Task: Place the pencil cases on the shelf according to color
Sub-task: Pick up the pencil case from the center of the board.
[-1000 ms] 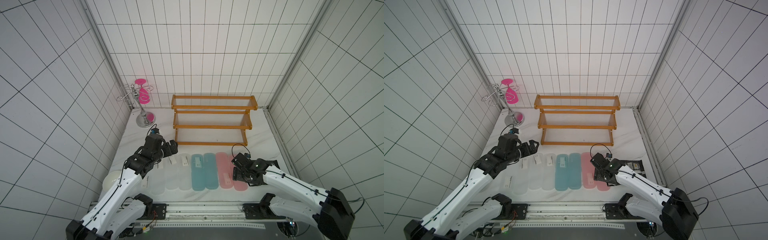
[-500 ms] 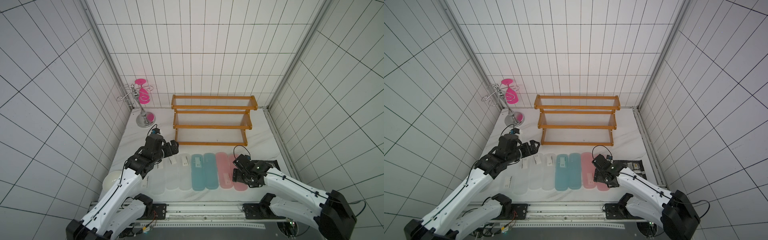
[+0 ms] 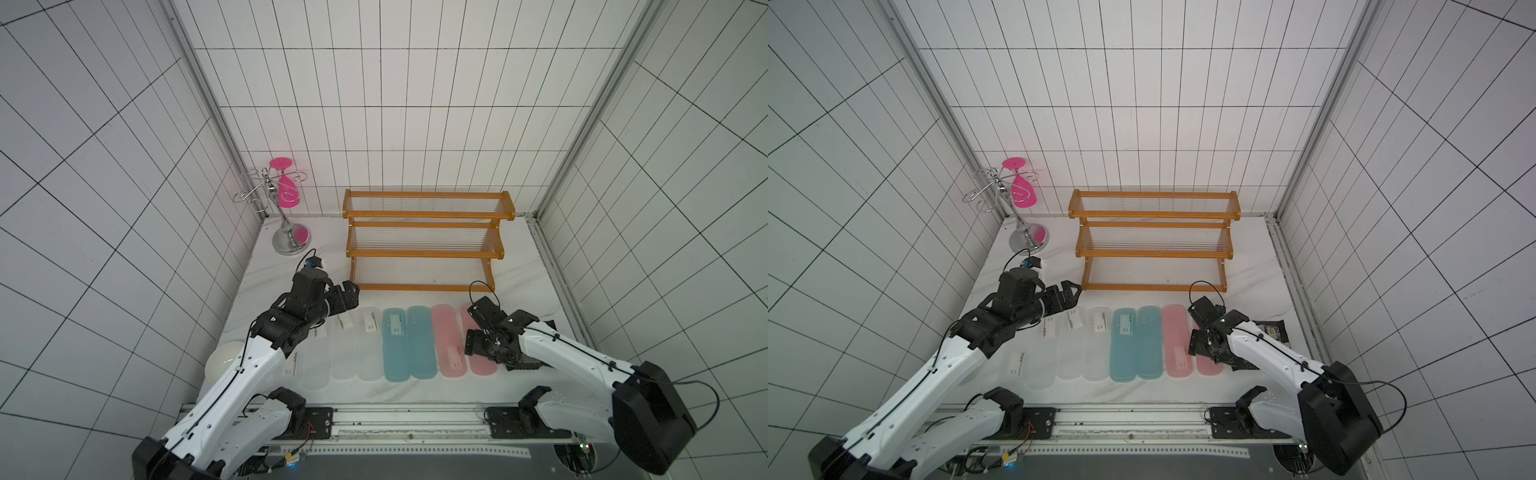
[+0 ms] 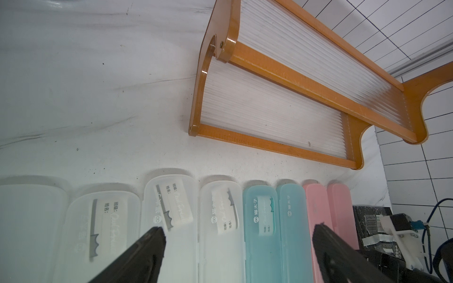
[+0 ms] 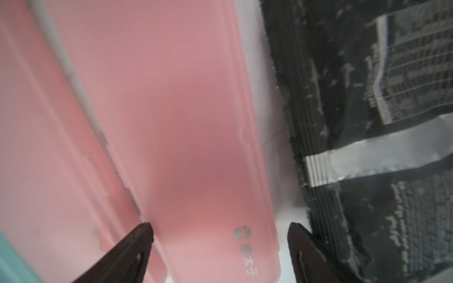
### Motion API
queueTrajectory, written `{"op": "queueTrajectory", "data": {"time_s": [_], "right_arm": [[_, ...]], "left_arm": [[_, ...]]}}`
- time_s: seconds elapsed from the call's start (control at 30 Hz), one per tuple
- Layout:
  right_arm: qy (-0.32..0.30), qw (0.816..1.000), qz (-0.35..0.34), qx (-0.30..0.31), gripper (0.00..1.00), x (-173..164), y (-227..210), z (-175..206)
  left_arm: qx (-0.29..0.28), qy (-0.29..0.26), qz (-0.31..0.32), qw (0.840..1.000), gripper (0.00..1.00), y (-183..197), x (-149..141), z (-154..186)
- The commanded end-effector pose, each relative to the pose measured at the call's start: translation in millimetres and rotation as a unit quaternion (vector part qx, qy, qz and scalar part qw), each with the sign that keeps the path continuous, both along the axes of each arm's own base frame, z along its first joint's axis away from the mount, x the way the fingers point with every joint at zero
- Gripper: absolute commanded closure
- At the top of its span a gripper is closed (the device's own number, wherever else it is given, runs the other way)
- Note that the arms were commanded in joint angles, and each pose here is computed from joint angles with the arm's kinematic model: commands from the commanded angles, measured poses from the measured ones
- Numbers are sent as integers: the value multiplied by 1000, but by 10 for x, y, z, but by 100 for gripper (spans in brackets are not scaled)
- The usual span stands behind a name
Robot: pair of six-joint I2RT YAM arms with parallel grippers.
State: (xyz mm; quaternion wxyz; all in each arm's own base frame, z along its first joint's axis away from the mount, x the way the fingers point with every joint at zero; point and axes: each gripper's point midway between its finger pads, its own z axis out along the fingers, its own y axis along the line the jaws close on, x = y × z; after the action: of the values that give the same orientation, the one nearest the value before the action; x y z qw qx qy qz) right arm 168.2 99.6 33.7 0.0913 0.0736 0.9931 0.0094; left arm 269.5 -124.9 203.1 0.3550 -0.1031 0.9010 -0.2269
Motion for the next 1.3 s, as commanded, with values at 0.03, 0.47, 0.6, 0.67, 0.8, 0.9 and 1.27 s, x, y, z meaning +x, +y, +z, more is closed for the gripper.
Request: {"op": "queueTrajectory", "data": {"time_s": [0.03, 0.47, 0.6, 0.67, 0.8, 0.9, 1.27], "right_arm": [[-13, 999, 30, 30, 11, 16, 18, 129], [13, 999, 49, 4, 9, -26, 88, 11], [26, 998, 52, -5, 9, -8, 157, -84], [34, 998, 51, -13, 9, -20, 159, -130], [29, 998, 47, -19, 12, 29, 202, -192], [26, 998, 47, -37, 16, 36, 183, -203], [-36, 995, 72, -58, 36, 46, 180, 225]], "left_arm": [[-4, -12, -7, 1000, 2, -42, 37, 55], [-6, -13, -12, 1000, 2, -74, 64, 40], [-4, -14, -15, 1000, 2, -75, 64, 38], [-3, -16, -17, 1000, 2, -78, 65, 48], [-2, -20, -18, 1000, 2, -74, 59, 68], [-3, -24, -18, 1000, 2, -68, 52, 93], [-13, -48, -11, 999, 2, -30, 11, 335]]}}
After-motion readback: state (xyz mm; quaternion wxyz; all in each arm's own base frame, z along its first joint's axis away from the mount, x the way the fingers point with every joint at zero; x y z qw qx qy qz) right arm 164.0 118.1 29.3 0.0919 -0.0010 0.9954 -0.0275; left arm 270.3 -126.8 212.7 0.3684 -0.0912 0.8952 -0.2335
